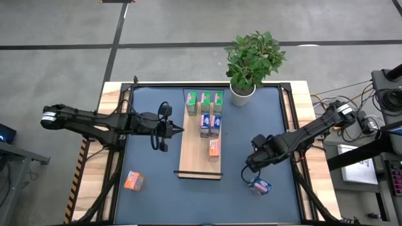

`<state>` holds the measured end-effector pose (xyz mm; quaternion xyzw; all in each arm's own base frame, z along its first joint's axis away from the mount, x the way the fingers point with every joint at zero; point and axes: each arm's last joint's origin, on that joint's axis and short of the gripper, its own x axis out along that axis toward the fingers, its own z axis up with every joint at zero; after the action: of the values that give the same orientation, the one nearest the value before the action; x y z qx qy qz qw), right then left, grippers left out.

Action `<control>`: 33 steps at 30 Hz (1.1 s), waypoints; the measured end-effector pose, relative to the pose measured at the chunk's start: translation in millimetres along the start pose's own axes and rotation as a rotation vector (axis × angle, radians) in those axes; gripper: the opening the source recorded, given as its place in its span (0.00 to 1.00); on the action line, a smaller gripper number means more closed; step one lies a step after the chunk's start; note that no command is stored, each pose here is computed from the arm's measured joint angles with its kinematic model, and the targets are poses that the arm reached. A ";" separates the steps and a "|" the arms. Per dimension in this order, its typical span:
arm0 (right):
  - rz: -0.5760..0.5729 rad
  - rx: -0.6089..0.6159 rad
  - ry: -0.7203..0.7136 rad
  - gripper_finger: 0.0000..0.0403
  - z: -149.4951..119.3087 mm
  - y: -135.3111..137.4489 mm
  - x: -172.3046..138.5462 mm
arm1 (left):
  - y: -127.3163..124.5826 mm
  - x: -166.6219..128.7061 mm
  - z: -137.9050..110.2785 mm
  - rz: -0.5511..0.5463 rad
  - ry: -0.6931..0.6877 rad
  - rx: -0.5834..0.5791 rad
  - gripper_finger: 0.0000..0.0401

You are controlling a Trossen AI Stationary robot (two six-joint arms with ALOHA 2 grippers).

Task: Stack cereal on shelf
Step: Put the right orange cereal box on the shelf aligned with the other orange cereal box

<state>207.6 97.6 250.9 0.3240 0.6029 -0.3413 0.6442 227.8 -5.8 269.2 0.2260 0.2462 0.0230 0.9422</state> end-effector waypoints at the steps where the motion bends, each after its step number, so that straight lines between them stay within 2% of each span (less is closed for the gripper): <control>1: 0.005 -0.005 -0.004 0.33 0.3 0.6 -1.9 | 0.0 0.0 -0.1 0.000 0.000 0.000 0.00; 10: 0.106 -0.025 -0.136 0.29 7.3 6.8 -47.7 | 0.2 -0.6 0.0 0.001 -0.002 0.000 0.00; 16: 0.227 -0.057 -0.340 0.29 16.3 14.7 -94.3 | 2.2 -6.9 1.5 0.011 -0.025 -0.006 0.00; 24: 0.310 -0.201 -0.550 0.29 26.7 40.0 -138.2 | 4.5 -21.8 -0.8 0.029 -0.065 -0.018 0.00; 33: 0.297 -0.413 -0.643 0.29 50.3 92.0 -161.6 | 7.3 -36.1 -1.7 0.048 -0.113 -0.060 0.00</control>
<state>305.5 115.1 415.9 0.1484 0.3735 -0.2004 0.8935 195.8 -4.1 287.4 0.2042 0.1862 0.0399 0.9602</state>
